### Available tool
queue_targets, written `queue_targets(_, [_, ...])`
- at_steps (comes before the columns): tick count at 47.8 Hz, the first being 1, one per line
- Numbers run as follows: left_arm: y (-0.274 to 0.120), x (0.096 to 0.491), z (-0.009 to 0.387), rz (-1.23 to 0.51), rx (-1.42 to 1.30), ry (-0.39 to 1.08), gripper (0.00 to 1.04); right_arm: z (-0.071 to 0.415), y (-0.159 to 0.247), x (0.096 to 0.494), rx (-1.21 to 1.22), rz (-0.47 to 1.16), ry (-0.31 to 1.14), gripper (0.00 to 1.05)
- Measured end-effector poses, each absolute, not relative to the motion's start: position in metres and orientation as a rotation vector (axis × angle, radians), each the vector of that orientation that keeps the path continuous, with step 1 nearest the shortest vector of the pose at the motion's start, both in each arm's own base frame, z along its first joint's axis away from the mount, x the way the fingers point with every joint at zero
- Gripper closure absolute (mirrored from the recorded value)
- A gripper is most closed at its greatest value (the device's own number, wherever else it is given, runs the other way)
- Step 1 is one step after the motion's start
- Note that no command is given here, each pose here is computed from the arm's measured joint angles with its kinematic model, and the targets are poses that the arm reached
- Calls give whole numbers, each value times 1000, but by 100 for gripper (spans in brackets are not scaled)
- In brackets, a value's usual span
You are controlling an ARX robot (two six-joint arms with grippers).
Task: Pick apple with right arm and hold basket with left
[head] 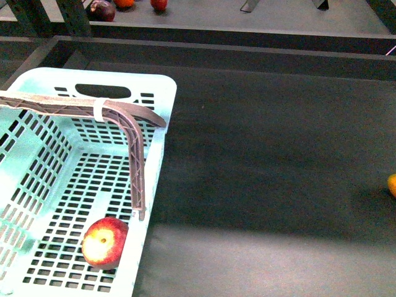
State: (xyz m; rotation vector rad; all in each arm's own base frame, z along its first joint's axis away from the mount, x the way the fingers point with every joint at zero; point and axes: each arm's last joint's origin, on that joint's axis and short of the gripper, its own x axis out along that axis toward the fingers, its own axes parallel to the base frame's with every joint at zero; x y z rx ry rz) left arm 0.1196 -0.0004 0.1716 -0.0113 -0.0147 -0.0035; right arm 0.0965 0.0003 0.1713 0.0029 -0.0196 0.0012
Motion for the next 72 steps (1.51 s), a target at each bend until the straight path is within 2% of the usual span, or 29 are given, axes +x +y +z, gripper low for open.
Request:
queue_targets(31, [0,98,168,-3,-11,-7,101,171,0,96,3,1,-20,9])
queue_targets(57, [0,97,168,-3,-11,-10,101,171,0,96,3,1,-20,9])
queue_targets(59, [0,97,168,-3,-11,-10,97,171,0,96,3,1,-20,9])
queue_targets(72, [0,97,168,-3,-11,-10,48,171,0,96,3,1,-20,9])
